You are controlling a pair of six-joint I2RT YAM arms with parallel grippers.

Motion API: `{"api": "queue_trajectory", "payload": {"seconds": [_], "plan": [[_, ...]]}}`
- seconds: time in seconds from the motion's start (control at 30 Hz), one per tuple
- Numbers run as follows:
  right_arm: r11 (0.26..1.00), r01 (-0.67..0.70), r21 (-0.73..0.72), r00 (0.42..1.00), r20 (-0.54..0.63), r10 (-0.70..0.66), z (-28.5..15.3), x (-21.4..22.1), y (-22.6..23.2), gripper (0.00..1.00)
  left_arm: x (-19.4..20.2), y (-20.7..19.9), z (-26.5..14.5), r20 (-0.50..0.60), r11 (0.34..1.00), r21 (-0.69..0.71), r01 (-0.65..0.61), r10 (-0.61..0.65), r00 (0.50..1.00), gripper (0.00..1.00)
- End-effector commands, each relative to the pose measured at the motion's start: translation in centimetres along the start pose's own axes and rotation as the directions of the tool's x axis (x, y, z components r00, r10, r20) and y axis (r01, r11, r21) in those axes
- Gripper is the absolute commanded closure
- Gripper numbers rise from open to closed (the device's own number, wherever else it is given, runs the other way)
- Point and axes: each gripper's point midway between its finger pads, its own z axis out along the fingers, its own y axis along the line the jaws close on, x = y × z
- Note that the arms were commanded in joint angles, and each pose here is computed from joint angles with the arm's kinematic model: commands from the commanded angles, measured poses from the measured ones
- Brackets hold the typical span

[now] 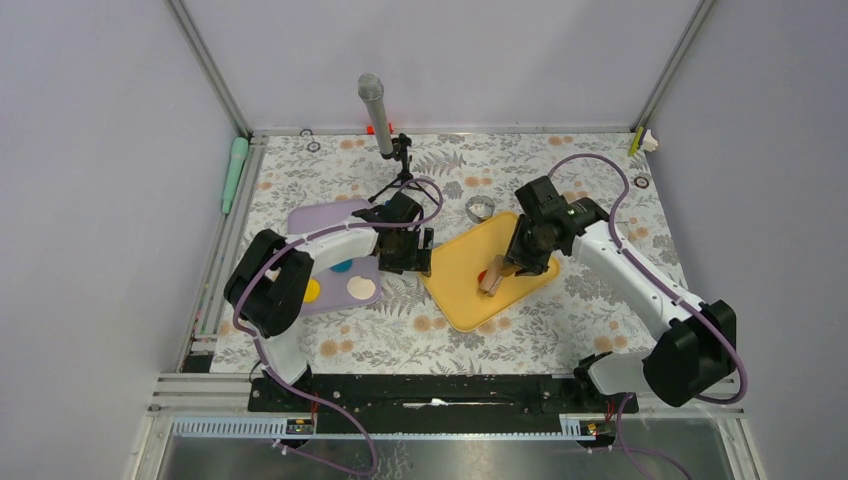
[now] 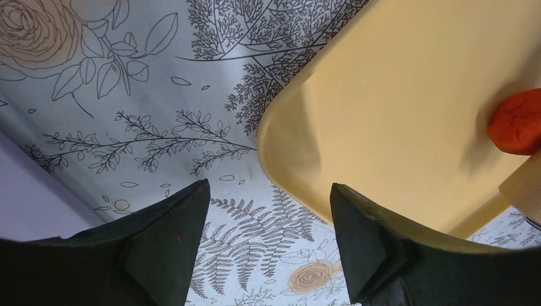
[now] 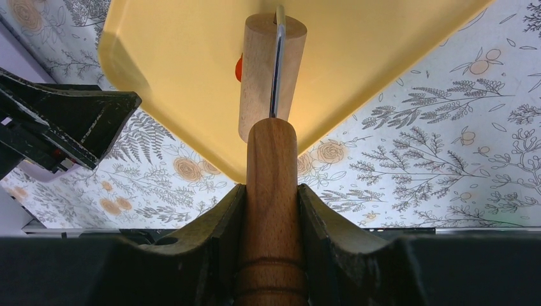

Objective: Roll out the dumpling wrappers from the dough
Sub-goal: Flatten out the dough on the work surface.

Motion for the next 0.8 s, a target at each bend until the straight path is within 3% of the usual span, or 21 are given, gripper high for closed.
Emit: {"api": "queue_trajectory", "payload": {"seconds": [0.0,0.5,0.77], "plan": [[0.998,0.019,0.055,0.999,0.034,-0.021,1.0,-1.0,-0.5,1.00,-1.4,-0.7,0.1,0.057,1.000,0.026,-0.012,0.011,0.998,0.25],[0.996,0.047,0.082,0.999,0.013,-0.048,3.8,-1.5,-0.2,1.00,-0.4,-0.1,1.6,0.014,1.000,0.006,-0.008,0.008,1.000,0.27],[0.996,0.050,0.069,0.998,0.033,-0.052,3.5,-1.4,-0.5,1.00,-0.5,0.4,1.3,0.037,0.999,-0.032,-0.013,0.014,0.999,0.49]]}}
